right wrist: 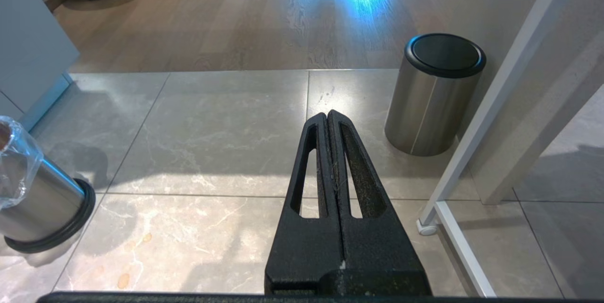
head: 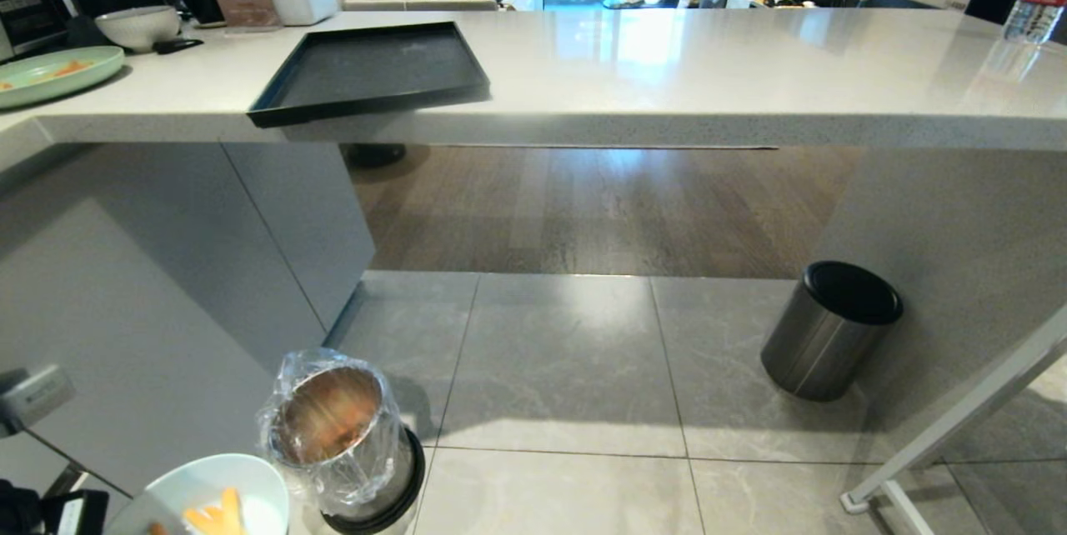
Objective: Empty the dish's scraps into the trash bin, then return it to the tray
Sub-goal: Move the bowl over the trash can
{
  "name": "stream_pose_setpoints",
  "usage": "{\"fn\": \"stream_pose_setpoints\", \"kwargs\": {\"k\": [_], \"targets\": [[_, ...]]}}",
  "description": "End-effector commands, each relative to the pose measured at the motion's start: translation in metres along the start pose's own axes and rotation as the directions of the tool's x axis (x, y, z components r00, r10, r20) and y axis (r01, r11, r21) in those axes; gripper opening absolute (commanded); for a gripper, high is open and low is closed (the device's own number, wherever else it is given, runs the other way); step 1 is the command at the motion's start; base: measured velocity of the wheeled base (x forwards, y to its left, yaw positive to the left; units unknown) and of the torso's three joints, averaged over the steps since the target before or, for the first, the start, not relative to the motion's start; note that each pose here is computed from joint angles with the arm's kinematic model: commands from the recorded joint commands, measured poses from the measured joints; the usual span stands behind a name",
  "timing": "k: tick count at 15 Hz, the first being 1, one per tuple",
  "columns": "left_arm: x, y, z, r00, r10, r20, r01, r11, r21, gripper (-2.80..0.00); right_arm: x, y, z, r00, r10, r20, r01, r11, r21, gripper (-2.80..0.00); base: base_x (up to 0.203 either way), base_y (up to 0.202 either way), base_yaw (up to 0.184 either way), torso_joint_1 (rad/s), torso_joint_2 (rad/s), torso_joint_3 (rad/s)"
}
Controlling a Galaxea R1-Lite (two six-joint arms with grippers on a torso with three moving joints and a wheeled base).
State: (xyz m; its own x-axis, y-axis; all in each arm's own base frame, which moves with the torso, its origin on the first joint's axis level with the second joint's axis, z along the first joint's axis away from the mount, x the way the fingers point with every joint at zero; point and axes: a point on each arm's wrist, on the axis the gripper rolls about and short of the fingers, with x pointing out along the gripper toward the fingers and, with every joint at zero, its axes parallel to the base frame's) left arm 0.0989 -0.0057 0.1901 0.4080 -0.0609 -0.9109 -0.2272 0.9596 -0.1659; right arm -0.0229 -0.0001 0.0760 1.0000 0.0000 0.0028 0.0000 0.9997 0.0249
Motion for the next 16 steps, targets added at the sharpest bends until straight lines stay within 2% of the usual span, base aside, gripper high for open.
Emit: {"fn": "stream_pose_setpoints", "kwargs": {"k": [1, 4, 16], "targets": [[0.0000, 0.0001, 0.0000, 1.000, 0.003, -0.004, -0.003, 1.000, -0.003, -2.80, -0.0001, 0.0000, 0.0000, 1.000, 0.000, 0.000, 0.000, 1.000, 0.000, -2.80, 0.000, 0.000, 0.000, 0.000, 0.00, 0.000], [0.0000, 0.0001, 0.0000, 1.000, 0.003, -0.004, -0.003, 1.000, -0.003, -2.80, -0.0001, 0.0000, 0.0000, 1.000, 0.000, 0.000, 0.000, 1.000, 0.000, -2.80, 0.004, -0.012, 0.071, 0.002, 0.00, 0.002], [-0.0009, -0.0005, 0.0014, 1.000, -0.002, 0.001, 0.002, 1.000, -0.003, -2.80, -0.0001, 0.0000, 0.0002, 1.000, 0.000, 0.002, 0.000, 1.000, 0.000, -2.80, -0.001, -0.008, 0.171, 0.002, 0.00, 0.003]]}}
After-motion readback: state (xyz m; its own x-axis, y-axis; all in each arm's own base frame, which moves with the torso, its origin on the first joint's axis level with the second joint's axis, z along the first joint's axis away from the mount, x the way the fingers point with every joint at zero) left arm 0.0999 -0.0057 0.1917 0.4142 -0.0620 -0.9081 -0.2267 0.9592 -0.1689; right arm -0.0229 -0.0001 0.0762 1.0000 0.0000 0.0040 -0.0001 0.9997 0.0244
